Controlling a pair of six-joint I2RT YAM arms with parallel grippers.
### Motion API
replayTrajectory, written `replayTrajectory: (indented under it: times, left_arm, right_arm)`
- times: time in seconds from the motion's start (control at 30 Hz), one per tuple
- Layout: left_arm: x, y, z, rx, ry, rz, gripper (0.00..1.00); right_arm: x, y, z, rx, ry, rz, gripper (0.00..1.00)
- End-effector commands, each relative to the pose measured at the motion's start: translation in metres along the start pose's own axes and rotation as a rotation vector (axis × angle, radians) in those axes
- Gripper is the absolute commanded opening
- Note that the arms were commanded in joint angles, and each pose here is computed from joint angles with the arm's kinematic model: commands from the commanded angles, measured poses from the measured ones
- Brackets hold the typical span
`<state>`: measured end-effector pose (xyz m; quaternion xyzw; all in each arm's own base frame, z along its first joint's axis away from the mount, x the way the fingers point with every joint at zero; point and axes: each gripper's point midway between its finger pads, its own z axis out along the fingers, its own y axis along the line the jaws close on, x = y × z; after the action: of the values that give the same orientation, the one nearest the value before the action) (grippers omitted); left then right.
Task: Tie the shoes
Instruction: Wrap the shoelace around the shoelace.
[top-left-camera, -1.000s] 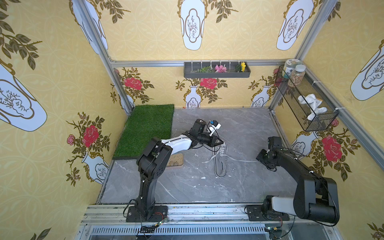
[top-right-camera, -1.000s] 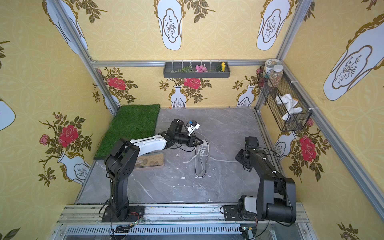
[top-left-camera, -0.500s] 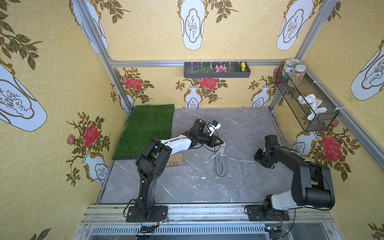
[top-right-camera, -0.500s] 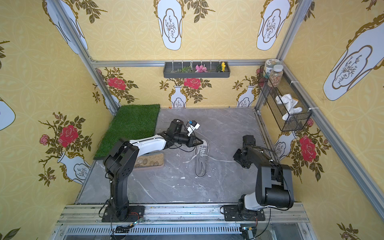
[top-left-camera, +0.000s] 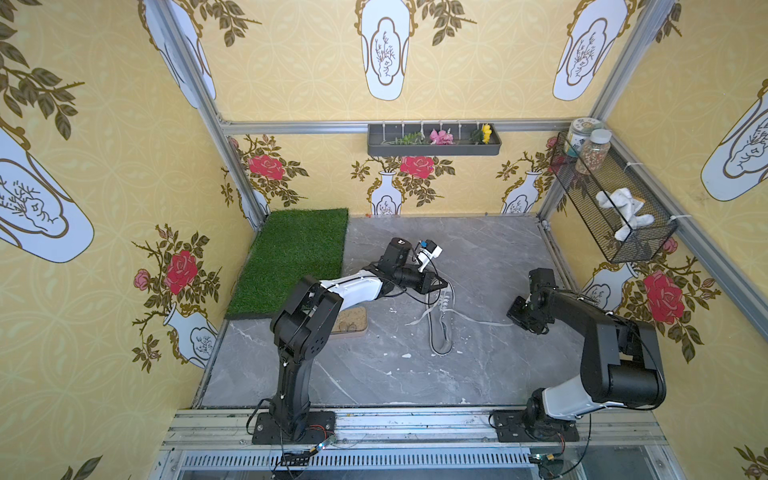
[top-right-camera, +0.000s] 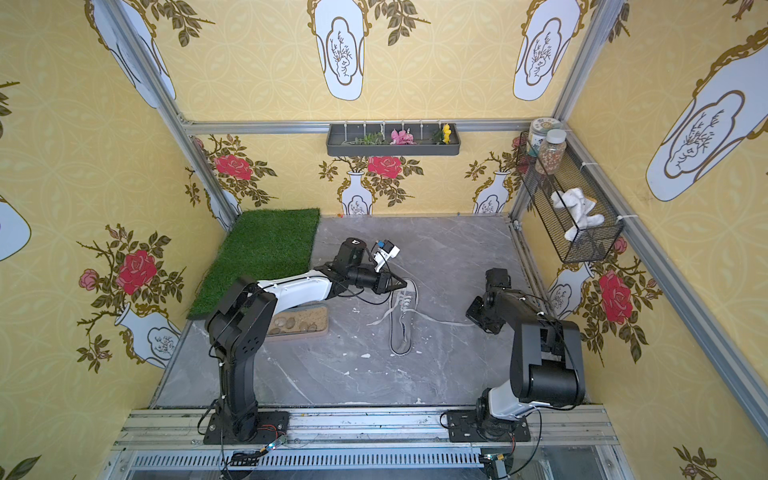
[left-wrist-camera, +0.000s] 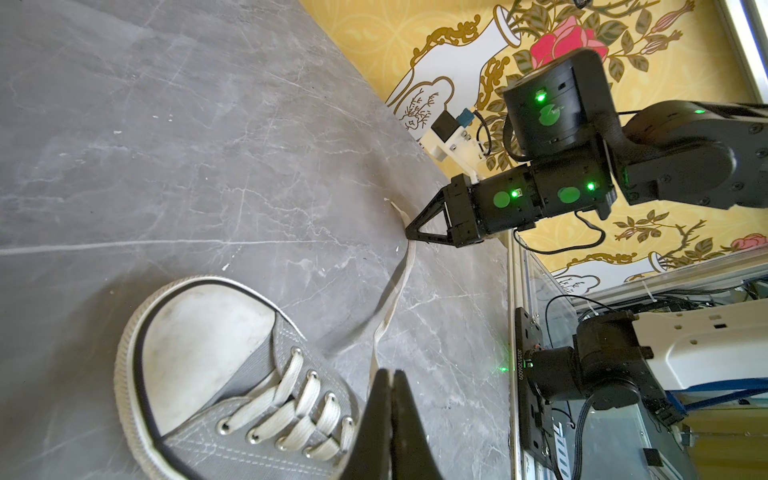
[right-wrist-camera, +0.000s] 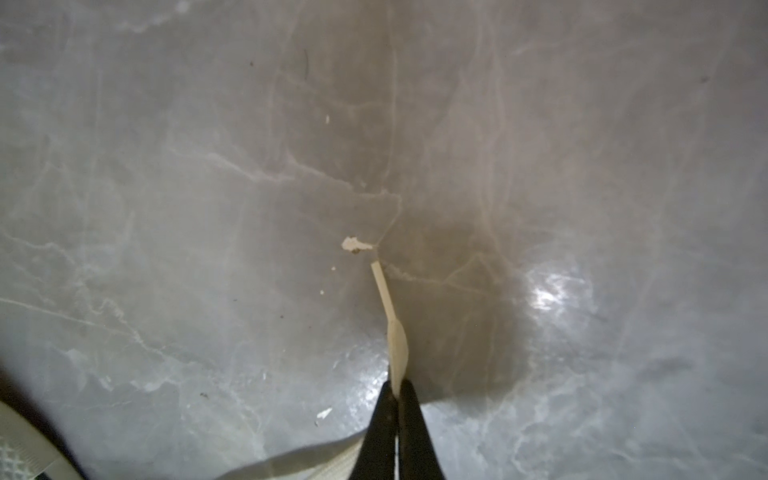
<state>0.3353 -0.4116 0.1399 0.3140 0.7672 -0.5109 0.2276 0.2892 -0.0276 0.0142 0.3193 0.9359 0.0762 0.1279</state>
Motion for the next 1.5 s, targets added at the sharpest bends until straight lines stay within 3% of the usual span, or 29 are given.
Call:
replayTrajectory:
  times: [0.0,0.1,0.27,0.4,0.6,0.8,1.03,1.23,1.47]
  left_arm:
    - [-0.002,-0.004,0.0,0.019,-0.011,0.023,0.0]
    - [0.002,-0.005,0.001,0.02,-0.005,0.028,0.0]
    - [0.005,-0.009,0.002,0.023,-0.002,0.06,0.0]
    - [0.004,-0.015,0.0,0.034,-0.009,0.093,0.0]
    - [0.006,-0.029,-0.002,0.07,-0.021,0.169,0.0]
    - [0.015,-0.037,-0.001,0.096,-0.005,0.222,0.0]
    - [0.024,-0.042,0.001,0.108,0.009,0.286,0.0]
    - [0.027,-0.04,0.002,0.099,0.017,0.296,0.0]
    - [0.03,-0.039,0.002,0.094,0.023,0.307,0.0]
  right_arm:
    - [0.001,0.007,-0.005,-0.041,-0.008,-0.025,0.0]
    - [-0.016,0.031,-0.028,-0.143,-0.105,-0.061,0.0]
    - [-0.04,0.106,-0.084,-0.421,-0.231,-0.16,0.0]
    - [-0.047,0.165,-0.125,-0.615,-0.237,-0.253,0.0]
    - [-0.035,0.224,-0.128,-0.713,-0.057,-0.322,0.0]
    - [0.003,0.27,-0.106,-0.781,0.164,-0.388,0.0]
    - [0.041,0.314,-0.107,-0.901,0.351,-0.445,0.01]
    - [0.078,0.33,-0.098,-0.91,0.478,-0.497,0.03]
    - [0.104,0.311,-0.065,-0.839,0.6,-0.457,0.06]
